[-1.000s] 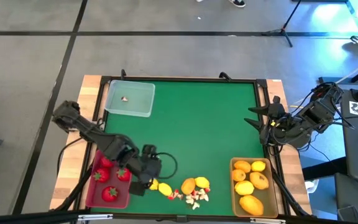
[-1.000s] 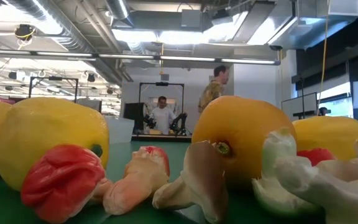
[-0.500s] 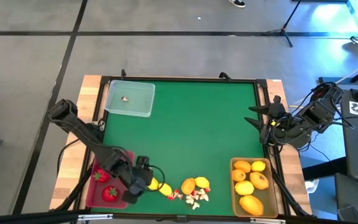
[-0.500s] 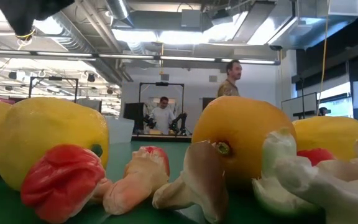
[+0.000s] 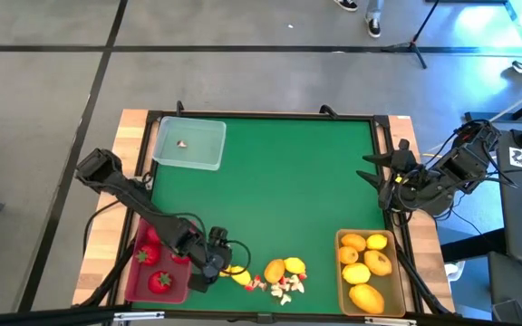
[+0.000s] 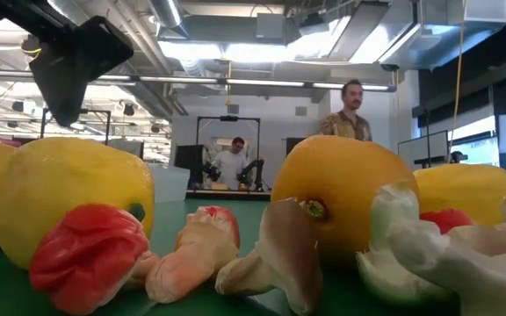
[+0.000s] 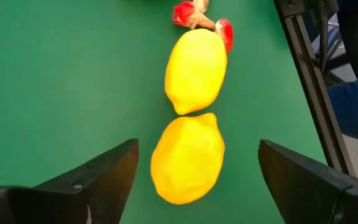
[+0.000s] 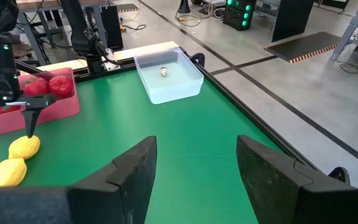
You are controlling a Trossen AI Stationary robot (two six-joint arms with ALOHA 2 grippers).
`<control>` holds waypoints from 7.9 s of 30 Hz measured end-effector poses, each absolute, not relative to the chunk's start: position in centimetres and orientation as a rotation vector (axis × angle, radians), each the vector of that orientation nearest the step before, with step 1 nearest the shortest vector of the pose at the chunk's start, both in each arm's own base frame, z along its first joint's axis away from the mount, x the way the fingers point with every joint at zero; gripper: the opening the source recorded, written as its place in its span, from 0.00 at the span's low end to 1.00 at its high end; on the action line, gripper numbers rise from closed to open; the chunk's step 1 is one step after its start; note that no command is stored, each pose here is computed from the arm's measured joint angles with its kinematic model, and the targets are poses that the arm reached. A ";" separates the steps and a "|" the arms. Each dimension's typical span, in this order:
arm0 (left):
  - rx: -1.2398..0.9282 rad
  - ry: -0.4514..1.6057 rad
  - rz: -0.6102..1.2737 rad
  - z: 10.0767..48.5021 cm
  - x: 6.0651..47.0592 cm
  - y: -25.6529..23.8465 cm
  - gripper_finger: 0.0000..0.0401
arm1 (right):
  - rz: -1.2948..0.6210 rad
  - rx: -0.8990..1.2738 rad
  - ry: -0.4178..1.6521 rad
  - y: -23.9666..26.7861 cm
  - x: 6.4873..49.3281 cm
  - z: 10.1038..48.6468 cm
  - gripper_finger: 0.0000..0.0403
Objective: Sort produce into baskets
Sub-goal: Put the yellow lemon into the orange bin
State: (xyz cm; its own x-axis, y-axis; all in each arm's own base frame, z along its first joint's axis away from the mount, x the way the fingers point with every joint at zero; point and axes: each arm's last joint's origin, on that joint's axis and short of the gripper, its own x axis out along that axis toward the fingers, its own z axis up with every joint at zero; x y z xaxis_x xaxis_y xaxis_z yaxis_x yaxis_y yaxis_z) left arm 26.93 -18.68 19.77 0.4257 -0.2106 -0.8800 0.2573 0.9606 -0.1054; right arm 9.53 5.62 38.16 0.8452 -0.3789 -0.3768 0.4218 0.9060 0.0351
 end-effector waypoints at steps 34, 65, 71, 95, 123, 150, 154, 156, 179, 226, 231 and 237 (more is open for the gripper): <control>0.138 1.253 -0.321 14.3 27.8 -19.5 0.78 | -0.423 0.121 0.372 5.6 9.5 38.2 0.55; 0.008 1.097 -0.309 21.0 27.6 -16.4 0.62 | -0.423 0.128 0.371 5.6 9.5 38.2 0.55; 0.008 0.915 -0.232 25.2 28.4 -15.1 0.62 | -0.423 0.128 0.372 5.6 9.5 38.2 0.55; 0.139 0.191 -0.054 25.4 38.9 -11.7 0.62 | -0.423 0.130 0.370 5.7 9.6 38.2 0.55; 0.126 0.015 -0.104 20.1 52.9 -11.7 0.62 | -0.417 0.127 0.380 5.8 9.7 38.1 0.55; 0.027 0.049 -0.085 16.1 55.7 -9.3 0.62 | -0.411 0.118 0.388 5.8 9.6 38.1 0.55; 0.034 0.051 -0.099 16.1 55.7 -9.7 0.62 | -0.412 0.118 0.388 5.8 9.6 38.1 0.55; 0.048 0.050 -0.101 16.1 55.6 -9.8 0.62 | -0.412 0.118 0.388 5.8 9.6 38.1 0.55; 0.076 0.194 -0.114 15.0 58.7 -10.2 0.64 | -0.411 0.113 0.391 5.7 9.6 38.1 0.55; 0.299 0.835 -0.393 26.7 47.4 -15.7 0.75 | -0.409 0.122 0.387 5.8 9.7 38.1 0.55; 0.343 0.821 -0.365 25.3 47.7 -17.2 0.75 | -0.411 0.132 0.385 5.8 9.7 38.1 0.55; 0.304 0.885 -0.334 21.7 48.8 -17.4 0.75 | -0.415 0.145 0.384 6.0 9.9 38.0 0.55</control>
